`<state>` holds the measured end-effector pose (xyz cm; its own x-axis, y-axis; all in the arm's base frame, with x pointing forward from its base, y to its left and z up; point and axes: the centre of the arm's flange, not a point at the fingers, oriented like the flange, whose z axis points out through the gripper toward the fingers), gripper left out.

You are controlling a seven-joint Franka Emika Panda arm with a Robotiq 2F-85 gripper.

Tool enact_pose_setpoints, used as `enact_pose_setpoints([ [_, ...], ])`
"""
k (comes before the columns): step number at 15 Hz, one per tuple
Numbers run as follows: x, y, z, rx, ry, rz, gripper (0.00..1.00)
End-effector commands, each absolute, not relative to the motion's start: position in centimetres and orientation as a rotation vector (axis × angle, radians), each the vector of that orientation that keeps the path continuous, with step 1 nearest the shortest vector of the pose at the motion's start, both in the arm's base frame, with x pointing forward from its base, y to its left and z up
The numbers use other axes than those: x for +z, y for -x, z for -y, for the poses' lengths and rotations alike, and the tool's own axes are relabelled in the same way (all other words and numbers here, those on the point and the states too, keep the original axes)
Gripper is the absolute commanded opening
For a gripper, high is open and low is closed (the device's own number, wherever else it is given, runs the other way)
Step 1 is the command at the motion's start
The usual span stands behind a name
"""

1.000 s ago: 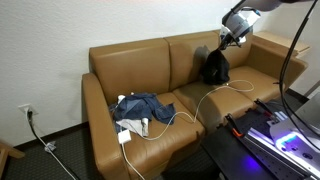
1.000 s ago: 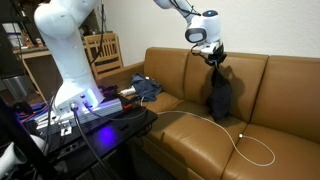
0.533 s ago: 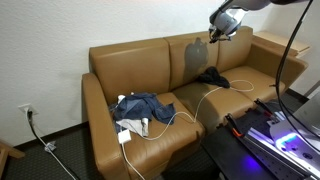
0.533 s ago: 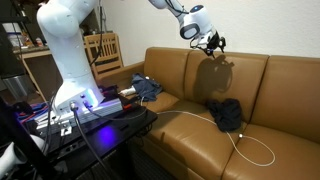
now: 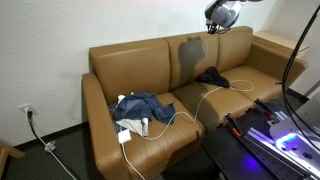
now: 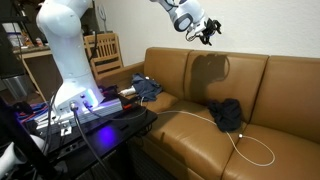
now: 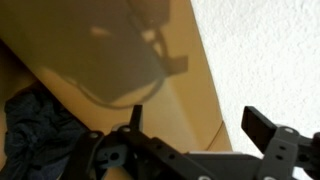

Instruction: Move the black clothing and the jean trousers to the right

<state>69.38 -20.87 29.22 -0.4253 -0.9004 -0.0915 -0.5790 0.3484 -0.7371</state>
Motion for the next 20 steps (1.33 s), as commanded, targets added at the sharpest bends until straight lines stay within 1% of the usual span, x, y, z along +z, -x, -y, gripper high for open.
enact_pose_setpoints([
  [1,25.6,-67.6,15.6,-0.698,1.477,-2.057,1.0],
  [3,23.7,-69.1,8.7,-0.597,1.566,-2.01,1.0],
  [6,20.8,-68.0,-0.8,-0.428,1.698,-1.928,1.0],
  [8,21.1,-66.6,-6.3,-0.363,1.822,-1.855,1.0],
  [9,22.8,-66.1,-7.3,-0.387,1.889,-1.811,1.0],
  [10,20.3,-67.5,-6.4,-0.402,1.777,-1.86,1.0],
  [12,20.9,-66.8,-8.5,-0.407,1.832,-1.816,1.0],
  [13,20.9,-67.1,-8.1,-0.375,1.827,-1.831,1.0],
  [15,17.2,-68.1,-8.8,-0.226,1.964,-1.808,1.0],
  [20,7.3,-68.1,-14.2,0.103,2.172,-1.705,1.0],
])
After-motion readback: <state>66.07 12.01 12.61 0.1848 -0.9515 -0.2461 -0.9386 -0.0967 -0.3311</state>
